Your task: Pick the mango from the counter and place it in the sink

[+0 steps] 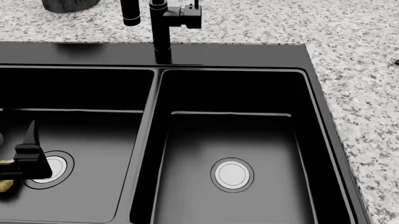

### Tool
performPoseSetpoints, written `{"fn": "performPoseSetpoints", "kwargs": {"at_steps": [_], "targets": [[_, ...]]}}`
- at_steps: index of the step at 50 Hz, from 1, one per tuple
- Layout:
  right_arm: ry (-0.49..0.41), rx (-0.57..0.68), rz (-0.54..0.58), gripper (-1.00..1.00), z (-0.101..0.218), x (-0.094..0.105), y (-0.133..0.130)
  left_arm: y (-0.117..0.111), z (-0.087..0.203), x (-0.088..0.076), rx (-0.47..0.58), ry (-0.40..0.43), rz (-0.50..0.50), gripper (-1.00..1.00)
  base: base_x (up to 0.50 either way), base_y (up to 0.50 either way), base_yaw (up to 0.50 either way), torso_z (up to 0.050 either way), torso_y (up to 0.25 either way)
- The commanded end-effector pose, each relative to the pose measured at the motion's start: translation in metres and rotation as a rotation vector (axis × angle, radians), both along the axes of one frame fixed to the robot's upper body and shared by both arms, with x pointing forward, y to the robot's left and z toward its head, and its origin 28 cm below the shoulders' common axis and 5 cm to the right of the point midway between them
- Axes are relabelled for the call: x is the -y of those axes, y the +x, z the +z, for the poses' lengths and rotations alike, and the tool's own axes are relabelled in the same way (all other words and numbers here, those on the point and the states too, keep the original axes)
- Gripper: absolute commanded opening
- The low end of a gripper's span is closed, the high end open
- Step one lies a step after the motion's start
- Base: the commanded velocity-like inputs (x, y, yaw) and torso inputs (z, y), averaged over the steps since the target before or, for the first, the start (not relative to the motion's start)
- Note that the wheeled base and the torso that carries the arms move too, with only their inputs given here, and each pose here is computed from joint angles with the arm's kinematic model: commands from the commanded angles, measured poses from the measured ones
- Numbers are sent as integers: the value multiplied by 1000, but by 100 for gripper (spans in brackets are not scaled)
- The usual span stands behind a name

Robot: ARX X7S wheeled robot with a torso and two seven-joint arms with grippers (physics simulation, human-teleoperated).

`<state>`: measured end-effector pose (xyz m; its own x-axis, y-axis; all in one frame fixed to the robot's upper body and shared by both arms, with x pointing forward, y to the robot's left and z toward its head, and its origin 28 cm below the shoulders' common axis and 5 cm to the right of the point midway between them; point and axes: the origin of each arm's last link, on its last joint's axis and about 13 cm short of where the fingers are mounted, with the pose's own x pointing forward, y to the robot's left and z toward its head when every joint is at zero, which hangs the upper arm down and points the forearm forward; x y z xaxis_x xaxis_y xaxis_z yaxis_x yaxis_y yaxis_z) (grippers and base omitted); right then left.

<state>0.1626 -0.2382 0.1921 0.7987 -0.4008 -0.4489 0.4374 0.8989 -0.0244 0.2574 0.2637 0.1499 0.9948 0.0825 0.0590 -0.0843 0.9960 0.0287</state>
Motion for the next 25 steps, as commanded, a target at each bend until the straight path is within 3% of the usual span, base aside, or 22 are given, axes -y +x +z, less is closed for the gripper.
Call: {"fn": "performPoseSetpoints", "kwargs": {"at_steps": [1,10,15,21,24,25], "targets": [[-94,99,111,-100,42,-11,16,0,2,1,2,1,-5,100,0,0,0,0,0],[-106,124,240,-100,77,-31,59,1,0,1,-4,1,-1,100,0,0,0,0,0],[-110,149,342,-100,97,-53,91,2,-2,1,-6,-3,-2,100,0,0,0,0,0],[-52,151,482,-100,96,-72,134,4,-3,1,-6,-8,-7,100,0,0,0,0,0],[35,145,488,-100,93,-76,153,3,-3,1,-6,-9,-5,100,0,0,0,0,0],[27,133,499,-100,93,-77,156,3,-3,1,-6,-8,-5,100,0,0,0,0,0]]}}
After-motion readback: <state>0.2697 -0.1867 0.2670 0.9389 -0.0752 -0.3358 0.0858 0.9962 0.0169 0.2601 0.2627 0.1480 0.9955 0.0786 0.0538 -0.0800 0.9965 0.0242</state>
